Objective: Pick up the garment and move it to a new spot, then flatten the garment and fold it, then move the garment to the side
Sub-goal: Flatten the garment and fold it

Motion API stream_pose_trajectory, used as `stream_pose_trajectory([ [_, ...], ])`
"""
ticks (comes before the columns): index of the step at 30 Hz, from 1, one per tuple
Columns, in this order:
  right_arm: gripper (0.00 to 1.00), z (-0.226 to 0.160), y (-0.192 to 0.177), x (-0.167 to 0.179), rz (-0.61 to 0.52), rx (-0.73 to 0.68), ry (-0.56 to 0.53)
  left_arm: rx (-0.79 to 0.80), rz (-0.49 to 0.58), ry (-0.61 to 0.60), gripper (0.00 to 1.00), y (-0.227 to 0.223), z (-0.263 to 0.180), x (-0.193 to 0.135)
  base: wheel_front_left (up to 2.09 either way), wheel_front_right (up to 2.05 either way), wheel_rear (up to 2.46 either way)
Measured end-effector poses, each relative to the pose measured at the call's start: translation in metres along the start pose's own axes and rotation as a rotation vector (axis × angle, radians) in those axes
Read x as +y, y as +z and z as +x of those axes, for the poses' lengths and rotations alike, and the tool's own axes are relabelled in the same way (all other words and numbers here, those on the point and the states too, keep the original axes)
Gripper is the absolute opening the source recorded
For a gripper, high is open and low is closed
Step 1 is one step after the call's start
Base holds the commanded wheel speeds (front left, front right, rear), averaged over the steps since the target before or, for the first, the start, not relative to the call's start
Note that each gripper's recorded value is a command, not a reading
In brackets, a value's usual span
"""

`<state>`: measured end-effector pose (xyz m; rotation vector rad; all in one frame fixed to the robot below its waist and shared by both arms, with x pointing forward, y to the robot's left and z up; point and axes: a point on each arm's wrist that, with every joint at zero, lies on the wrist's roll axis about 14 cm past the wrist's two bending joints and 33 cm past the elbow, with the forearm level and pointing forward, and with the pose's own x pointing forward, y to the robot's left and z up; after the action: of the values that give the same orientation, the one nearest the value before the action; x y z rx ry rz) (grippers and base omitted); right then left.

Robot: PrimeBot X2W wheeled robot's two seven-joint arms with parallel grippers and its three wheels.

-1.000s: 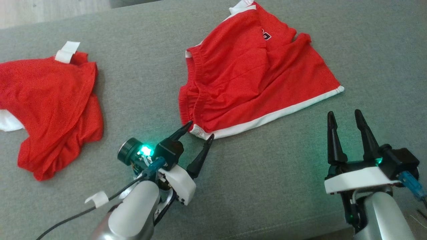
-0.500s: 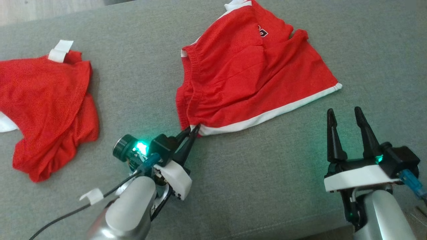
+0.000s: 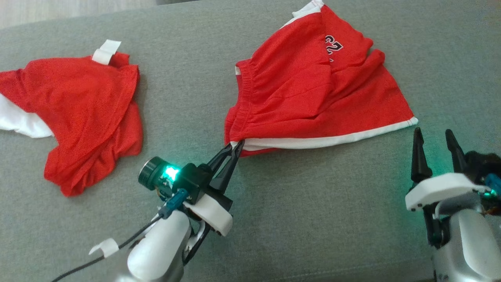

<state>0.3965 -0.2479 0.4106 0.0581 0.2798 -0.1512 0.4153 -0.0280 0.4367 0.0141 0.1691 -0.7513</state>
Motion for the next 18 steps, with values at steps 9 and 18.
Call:
stream_pose_trajectory([
  [9,1.00,0.022,-0.011,-0.001,-0.038,0.114,-0.012,-0.009,-0.001,0.009,0.00,0.002,-0.006,0.000,0.00,0.00,0.00],
  [18,1.00,0.039,-0.024,-0.003,-0.083,0.202,-0.024,-0.012,-0.017,0.013,0.00,0.000,-0.006,0.001,0.00,0.00,0.00],
])
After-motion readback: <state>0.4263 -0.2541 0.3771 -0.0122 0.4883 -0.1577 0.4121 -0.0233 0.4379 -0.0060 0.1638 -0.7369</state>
